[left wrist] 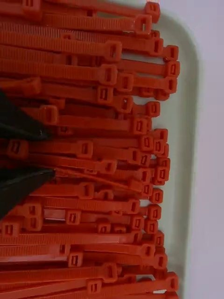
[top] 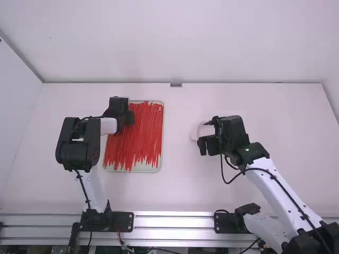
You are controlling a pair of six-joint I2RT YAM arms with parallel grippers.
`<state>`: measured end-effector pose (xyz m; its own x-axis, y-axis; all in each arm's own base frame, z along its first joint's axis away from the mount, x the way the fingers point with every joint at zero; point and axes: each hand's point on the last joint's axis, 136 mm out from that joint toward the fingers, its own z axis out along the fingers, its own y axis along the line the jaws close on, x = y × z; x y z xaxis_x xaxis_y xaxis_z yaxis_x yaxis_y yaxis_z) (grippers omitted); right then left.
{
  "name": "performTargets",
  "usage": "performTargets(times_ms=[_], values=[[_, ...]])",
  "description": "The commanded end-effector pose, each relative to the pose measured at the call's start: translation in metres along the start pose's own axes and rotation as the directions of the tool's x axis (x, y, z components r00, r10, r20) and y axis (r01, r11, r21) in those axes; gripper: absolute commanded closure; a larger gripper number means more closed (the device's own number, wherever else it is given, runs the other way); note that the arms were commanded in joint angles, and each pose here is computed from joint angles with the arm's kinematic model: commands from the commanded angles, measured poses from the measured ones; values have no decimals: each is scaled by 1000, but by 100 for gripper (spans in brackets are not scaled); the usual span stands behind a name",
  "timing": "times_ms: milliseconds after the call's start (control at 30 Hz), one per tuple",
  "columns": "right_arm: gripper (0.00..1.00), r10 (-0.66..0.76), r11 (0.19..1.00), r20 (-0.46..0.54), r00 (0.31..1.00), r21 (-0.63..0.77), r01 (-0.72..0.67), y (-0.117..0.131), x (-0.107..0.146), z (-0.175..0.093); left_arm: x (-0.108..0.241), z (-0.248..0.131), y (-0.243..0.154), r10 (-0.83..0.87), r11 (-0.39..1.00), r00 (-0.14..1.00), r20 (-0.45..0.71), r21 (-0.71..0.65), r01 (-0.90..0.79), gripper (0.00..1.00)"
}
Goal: Fasten the cable tie
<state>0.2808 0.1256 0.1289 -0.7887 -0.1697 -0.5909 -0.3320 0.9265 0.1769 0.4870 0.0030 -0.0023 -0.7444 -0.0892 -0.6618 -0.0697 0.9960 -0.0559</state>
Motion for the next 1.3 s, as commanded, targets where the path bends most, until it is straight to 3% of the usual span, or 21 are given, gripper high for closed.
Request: performTargets(times_ms=[0, 533, 733, 900, 1267], values=[[1, -8, 1000, 48, 999, -11, 8, 5, -16, -10, 7, 5, 0, 8, 1000, 999, -33, -11, -8, 75], [1, -5, 1000, 44, 999, -11, 5, 4, -15, -10, 0, 3, -1, 7, 1000, 998, -69, -10, -8, 76], [1, -7, 1000, 45, 999, -11, 7, 4, -15, -10, 1, 3, -2, 4, 1000, 997, -71, -10, -5, 82], [1, -8, 1000, 48, 999, -11, 8, 5, -16, -10, 1, 3, 0, -28, 999, 997, -71, -20, 26, 98], [1, -5, 1000, 48, 999, -12, 6, 5, -16, -10, -21, -19, -6, -36, 999, 999, -29, 9, 37, 98]])
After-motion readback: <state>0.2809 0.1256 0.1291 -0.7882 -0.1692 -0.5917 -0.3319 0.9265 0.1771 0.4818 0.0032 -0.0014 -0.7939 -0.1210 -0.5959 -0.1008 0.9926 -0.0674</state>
